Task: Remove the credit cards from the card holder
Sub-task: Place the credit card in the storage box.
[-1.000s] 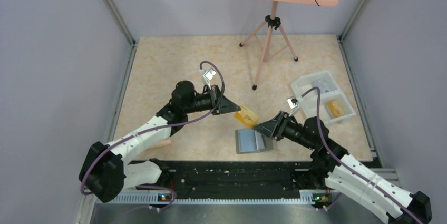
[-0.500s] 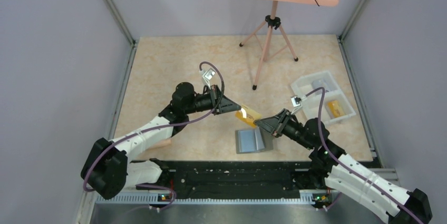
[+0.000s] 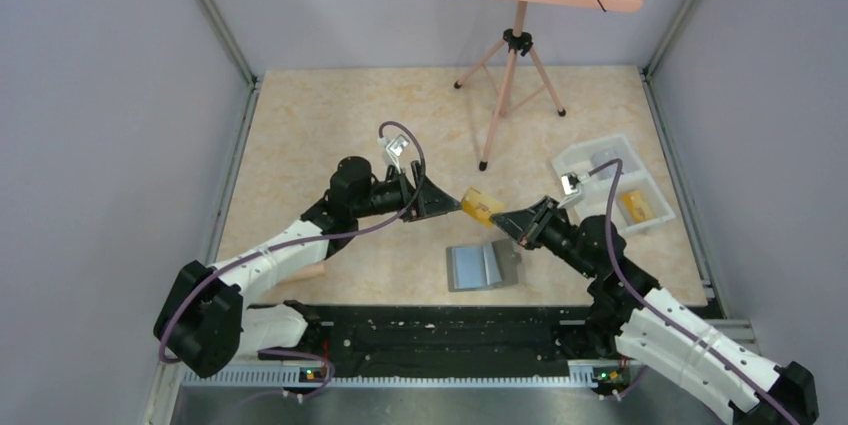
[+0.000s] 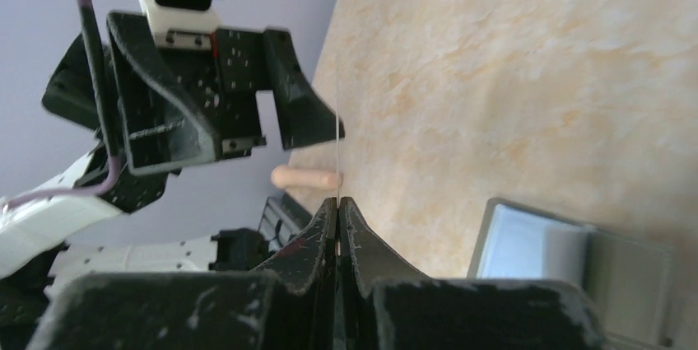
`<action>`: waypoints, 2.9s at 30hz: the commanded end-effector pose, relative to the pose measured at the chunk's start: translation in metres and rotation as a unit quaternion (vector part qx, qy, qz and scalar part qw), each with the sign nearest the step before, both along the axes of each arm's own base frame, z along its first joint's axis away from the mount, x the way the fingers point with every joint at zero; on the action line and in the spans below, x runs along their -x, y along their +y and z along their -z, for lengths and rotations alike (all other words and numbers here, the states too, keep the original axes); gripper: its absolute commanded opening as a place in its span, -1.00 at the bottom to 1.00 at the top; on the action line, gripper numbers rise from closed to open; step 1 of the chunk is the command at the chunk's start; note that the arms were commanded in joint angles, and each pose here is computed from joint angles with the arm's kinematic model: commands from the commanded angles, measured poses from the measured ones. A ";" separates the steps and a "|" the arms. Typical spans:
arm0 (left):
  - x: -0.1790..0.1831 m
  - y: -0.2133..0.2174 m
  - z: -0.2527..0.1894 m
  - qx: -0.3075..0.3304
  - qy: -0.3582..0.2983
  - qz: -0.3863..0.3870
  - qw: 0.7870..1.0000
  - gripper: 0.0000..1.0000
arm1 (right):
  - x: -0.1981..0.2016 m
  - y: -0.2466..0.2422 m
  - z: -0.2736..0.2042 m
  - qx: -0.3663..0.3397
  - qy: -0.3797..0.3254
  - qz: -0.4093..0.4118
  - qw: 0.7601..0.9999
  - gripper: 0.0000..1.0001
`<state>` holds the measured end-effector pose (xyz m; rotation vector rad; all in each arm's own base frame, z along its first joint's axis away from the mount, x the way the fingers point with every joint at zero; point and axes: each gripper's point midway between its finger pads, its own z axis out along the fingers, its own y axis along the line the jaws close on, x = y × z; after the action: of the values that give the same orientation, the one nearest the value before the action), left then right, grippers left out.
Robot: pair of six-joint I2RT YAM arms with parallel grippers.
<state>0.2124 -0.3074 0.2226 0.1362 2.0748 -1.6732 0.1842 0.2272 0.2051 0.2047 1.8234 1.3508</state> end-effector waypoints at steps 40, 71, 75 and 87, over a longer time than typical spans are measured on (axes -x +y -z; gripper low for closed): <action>0.018 0.078 -0.010 -0.214 -0.144 -0.038 0.965 0.98 | -0.075 -0.315 -0.009 0.209 0.238 0.384 0.867 -1.00; 0.023 0.093 -0.021 -0.223 -0.178 -0.064 0.956 0.98 | -0.082 -0.346 0.050 0.133 0.274 0.424 0.853 -1.00; 0.022 0.095 -0.022 -0.226 -0.181 -0.071 0.955 0.98 | -0.085 -0.347 0.056 0.124 0.276 0.427 0.852 -1.00; 0.020 0.099 -0.025 -0.229 -0.187 -0.083 0.952 0.98 | -0.090 -0.352 0.073 0.103 0.280 0.442 0.846 -1.00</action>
<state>0.1898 -0.2114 0.2312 0.3786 2.1295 -0.9695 0.2658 -0.1138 0.1286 1.2676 1.9562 0.4482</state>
